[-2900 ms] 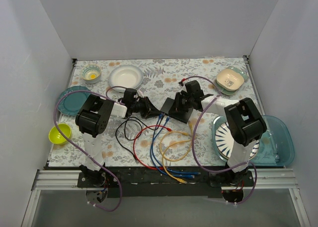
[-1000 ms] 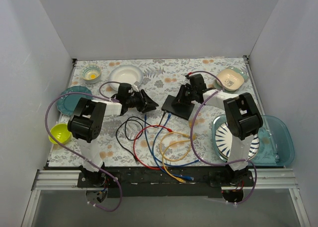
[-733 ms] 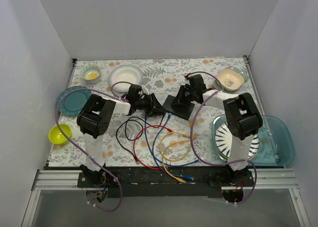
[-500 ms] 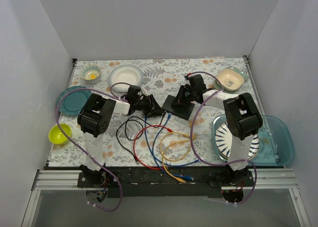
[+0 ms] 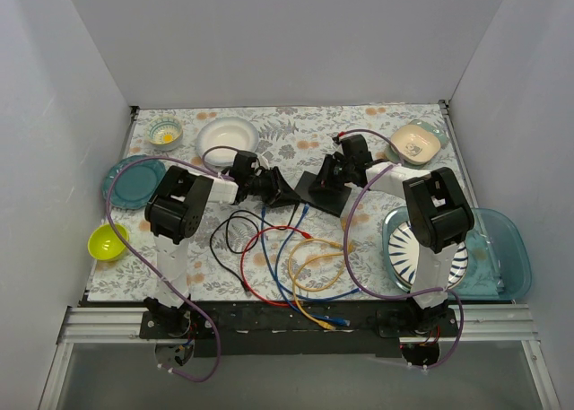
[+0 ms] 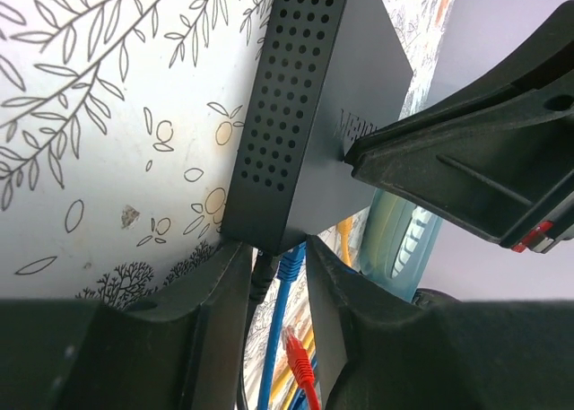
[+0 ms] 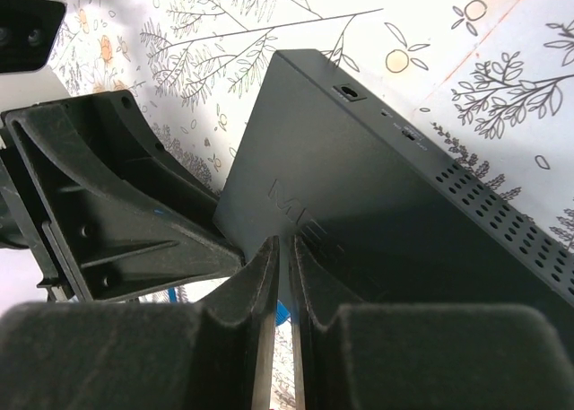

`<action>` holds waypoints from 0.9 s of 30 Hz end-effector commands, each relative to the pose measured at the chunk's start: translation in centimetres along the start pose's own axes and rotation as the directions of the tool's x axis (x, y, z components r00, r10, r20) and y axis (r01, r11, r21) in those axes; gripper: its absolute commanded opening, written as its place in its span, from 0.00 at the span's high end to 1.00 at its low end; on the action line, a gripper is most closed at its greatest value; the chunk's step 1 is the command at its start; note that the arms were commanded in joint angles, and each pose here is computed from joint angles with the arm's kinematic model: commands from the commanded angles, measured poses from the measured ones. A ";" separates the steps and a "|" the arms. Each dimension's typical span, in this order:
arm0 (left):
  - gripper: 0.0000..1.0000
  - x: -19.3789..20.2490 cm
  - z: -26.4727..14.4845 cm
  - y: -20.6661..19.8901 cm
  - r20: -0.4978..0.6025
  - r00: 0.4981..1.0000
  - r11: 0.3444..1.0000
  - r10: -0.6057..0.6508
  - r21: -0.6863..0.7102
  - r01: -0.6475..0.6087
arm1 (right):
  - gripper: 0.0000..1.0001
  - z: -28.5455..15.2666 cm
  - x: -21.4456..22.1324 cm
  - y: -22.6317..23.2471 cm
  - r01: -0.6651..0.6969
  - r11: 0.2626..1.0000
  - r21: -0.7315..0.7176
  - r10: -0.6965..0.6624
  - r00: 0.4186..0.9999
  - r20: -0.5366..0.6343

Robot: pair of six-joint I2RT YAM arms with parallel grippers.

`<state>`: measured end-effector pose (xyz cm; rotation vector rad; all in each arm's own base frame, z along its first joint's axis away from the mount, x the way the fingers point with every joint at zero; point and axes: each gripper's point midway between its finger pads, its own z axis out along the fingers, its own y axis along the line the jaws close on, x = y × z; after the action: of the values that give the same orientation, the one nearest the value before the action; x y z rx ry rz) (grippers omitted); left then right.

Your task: Pull the plug from the switch port

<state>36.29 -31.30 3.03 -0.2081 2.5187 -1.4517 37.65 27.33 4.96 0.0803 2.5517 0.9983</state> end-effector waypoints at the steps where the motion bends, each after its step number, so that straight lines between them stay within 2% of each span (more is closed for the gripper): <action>1: 0.70 -0.2 0.8 3.0 0.037 0.999 0.994 -0.030 -0.103 0.034 | 0.83 0.7 2.0 -1.9 -0.010 0.999 0.051 0.014 0.998 -0.065; 9: 0.89 0.3 1.0 3.9 0.024 1.000 0.993 -0.020 -0.120 0.023 | 0.83 0.2 1.6 -1.5 0.003 0.999 0.050 0.000 0.999 -0.048; 12: 0.93 0.3 1.0 4.1 0.024 1.000 0.992 -0.014 -0.127 0.017 | 0.83 -0.6 1.4 -0.6 0.034 0.999 0.041 -0.034 0.999 -0.022; 14: 0.93 0.4 1.0 4.2 0.021 1.000 0.991 -0.016 -0.129 0.018 | 0.83 -0.9 1.6 -0.3 0.060 0.997 0.048 -0.059 0.998 -0.018; 20: 0.83 0.6 1.1 4.7 0.018 1.000 0.990 -0.019 -0.139 0.021 | 0.83 -1.0 2.2 -0.4 0.080 0.995 0.056 -0.079 0.997 -0.026; 27: 0.99 0.8 0.9 4.9 0.017 1.000 0.990 -0.019 -0.142 0.021 | 0.83 -1.2 2.4 0.2 0.122 0.991 0.057 -0.121 0.992 -0.025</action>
<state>36.27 -31.46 2.61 -0.1842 2.5143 -1.4695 35.86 27.66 4.97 -0.0099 2.5595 0.9573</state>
